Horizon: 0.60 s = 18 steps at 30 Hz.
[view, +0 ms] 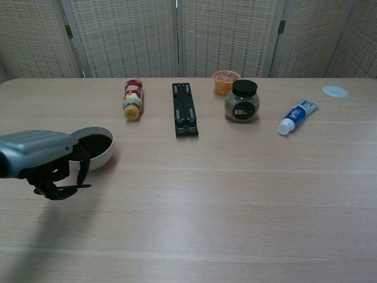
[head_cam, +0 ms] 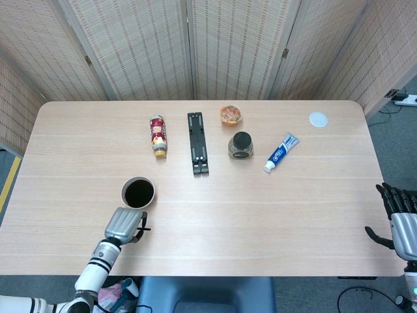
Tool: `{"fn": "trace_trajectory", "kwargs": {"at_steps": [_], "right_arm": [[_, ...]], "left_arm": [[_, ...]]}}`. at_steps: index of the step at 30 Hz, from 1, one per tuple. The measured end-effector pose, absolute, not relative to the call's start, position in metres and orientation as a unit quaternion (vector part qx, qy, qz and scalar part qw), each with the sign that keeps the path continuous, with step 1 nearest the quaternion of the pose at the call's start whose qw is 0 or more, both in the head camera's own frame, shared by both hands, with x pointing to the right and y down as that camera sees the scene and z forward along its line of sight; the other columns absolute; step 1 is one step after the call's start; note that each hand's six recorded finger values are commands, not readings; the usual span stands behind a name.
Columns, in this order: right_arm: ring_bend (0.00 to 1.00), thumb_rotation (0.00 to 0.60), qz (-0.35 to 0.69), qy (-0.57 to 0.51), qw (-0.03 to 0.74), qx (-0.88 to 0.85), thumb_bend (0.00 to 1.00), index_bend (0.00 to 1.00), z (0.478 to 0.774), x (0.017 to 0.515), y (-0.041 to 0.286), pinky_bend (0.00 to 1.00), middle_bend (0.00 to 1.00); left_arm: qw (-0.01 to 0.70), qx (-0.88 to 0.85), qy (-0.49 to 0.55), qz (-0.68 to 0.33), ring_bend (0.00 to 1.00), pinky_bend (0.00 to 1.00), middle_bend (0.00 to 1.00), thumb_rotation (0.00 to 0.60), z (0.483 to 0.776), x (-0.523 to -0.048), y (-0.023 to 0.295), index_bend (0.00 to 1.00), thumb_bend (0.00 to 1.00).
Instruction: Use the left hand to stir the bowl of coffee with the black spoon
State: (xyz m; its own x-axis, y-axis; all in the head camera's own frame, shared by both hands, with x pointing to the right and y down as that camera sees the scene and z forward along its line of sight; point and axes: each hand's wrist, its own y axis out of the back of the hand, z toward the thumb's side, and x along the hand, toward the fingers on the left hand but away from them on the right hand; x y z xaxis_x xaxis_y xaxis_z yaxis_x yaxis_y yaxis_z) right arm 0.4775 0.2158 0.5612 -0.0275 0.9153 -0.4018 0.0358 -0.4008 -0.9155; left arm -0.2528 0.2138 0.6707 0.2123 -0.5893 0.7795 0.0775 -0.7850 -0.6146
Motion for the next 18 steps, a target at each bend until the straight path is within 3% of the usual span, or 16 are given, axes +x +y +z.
{"fn": "trace_trajectory", "kwargs": {"at_steps": [12, 18], "right_arm": [[0.08, 0.600, 0.588, -0.406, 0.378, -0.589, 0.13, 0.00, 0.555, 0.476, 0.211, 0.09, 0.08], [0.08, 0.600, 0.587, -0.406, 0.380, -0.589, 0.13, 0.00, 0.553, 0.474, 0.211, 0.09, 0.08]], "left_arm": [[0.199, -0.767, 0.280, -0.541, 1.00, 1.00, 1.00, 0.600, 0.637, -0.266, 0.172, 0.67, 0.52], [0.184, -0.776, 0.298, -0.524, 1.00, 1.00, 1.00, 0.600, 0.642, -0.259, 0.152, 0.67, 0.53]]}}
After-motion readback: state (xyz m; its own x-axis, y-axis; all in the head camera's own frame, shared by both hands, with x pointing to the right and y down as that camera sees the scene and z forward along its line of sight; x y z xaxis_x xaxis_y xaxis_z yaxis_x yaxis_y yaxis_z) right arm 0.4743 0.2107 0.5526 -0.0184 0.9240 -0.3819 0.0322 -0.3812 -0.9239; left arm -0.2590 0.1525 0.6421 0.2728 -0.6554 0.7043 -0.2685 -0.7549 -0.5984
